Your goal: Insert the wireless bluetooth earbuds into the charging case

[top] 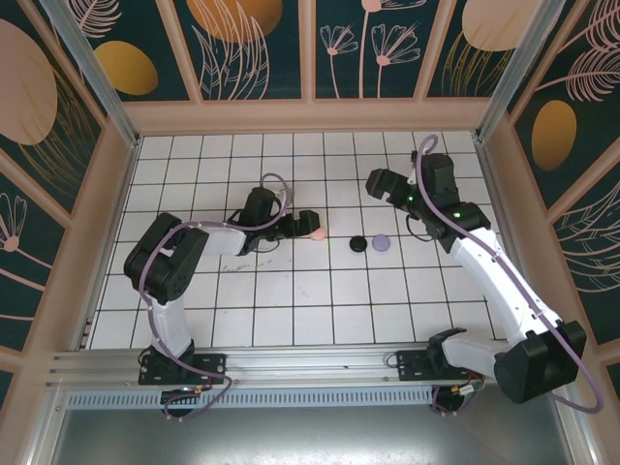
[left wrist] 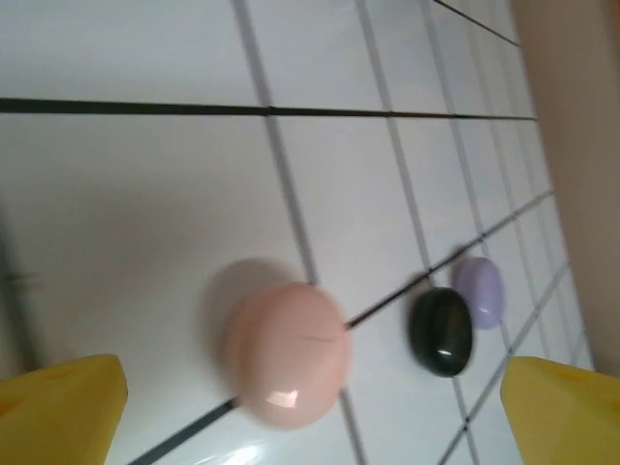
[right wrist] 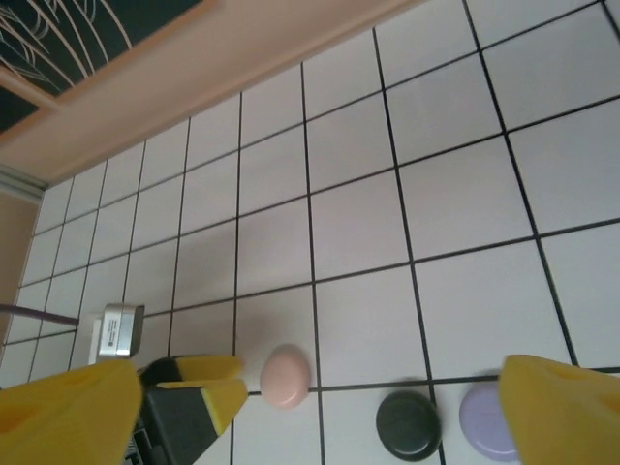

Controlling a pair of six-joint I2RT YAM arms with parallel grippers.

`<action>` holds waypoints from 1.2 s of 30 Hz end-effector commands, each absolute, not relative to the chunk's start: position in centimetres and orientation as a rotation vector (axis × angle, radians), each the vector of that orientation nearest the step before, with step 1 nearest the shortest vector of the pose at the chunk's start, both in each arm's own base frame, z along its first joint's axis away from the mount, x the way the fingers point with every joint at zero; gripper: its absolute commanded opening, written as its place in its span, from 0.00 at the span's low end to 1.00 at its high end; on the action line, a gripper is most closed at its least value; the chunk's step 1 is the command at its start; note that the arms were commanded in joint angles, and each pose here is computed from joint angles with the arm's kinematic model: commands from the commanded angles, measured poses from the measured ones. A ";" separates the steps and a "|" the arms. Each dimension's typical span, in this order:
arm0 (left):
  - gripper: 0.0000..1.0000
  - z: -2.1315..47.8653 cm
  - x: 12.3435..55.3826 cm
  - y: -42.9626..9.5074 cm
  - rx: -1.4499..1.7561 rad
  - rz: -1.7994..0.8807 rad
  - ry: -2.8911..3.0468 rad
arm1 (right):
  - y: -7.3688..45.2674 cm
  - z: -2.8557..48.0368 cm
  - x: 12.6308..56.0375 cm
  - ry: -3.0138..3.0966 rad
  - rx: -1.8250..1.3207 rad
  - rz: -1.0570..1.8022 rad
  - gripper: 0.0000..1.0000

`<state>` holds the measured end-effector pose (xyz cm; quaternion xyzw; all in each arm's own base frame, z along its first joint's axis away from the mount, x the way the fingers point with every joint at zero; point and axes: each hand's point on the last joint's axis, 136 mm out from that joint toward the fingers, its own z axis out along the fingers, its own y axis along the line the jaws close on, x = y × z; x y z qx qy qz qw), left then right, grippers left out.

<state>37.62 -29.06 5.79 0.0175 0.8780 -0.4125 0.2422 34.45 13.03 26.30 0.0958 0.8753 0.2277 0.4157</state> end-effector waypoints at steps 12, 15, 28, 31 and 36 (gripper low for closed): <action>0.99 25.4 38.2 -10.1 0.041 -0.161 1.712 | -1.1 26.2 36.4 1.806 0.510 -0.088 0.99; 0.99 26.8 36.3 -6.2 0.031 0.047 1.547 | -3.1 23.8 36.6 1.775 0.469 -0.188 0.99; 0.99 17.2 34.5 0.2 -0.119 0.161 1.546 | -5.3 16.2 35.8 1.690 0.359 -0.134 0.99; 0.99 15.9 35.2 0.1 -0.095 0.127 1.556 | -4.5 16.0 34.5 1.582 0.324 -0.020 0.99; 0.99 14.3 36.9 0.5 -0.082 0.037 1.606 | -1.4 13.5 36.6 1.609 0.134 0.033 0.99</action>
